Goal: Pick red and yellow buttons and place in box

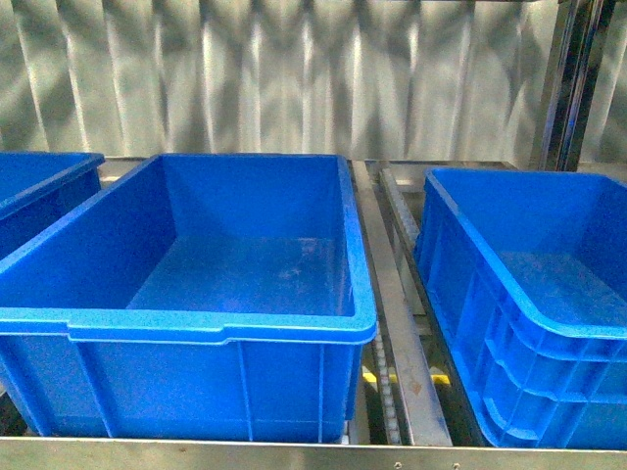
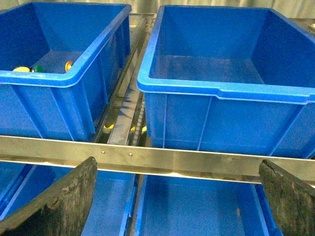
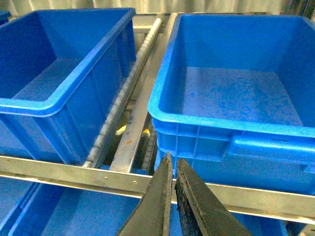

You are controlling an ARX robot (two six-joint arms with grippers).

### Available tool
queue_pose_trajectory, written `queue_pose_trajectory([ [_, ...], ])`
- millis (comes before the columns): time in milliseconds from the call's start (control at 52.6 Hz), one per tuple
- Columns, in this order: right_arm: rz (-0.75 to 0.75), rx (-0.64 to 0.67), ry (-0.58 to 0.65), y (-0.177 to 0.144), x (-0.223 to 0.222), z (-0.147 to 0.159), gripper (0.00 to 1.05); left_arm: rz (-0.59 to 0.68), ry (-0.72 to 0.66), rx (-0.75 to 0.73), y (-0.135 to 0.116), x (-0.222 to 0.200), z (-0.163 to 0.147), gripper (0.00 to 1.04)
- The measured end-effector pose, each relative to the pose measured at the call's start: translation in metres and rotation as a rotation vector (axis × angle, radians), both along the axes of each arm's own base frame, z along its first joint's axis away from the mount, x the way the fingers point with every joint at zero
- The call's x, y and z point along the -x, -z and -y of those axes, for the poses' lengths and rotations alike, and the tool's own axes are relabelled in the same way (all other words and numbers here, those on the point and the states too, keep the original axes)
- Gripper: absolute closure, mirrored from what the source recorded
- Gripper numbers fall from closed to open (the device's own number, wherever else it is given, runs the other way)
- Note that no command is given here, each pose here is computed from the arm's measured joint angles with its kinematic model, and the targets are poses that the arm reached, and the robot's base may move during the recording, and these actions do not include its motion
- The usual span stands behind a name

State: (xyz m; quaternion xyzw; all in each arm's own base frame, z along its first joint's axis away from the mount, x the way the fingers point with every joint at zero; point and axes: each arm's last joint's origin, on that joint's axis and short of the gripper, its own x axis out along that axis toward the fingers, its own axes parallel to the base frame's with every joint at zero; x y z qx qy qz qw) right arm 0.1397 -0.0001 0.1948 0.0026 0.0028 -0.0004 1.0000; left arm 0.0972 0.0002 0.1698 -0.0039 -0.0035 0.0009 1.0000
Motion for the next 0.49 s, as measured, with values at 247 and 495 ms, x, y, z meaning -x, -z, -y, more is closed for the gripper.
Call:
queue_pose_trajectory([
  [247, -0.001, 0.000, 0.000, 0.011, 0.011, 0.000, 1.01, 0.000, 0.000, 0.000, 0.000, 0.000, 0.000, 0.08],
  [495, 0.002, 0.000, 0.000, 0.018, 0.019, 0.000, 1.01, 0.000, 0.000, 0.000, 0.000, 0.000, 0.000, 0.08],
])
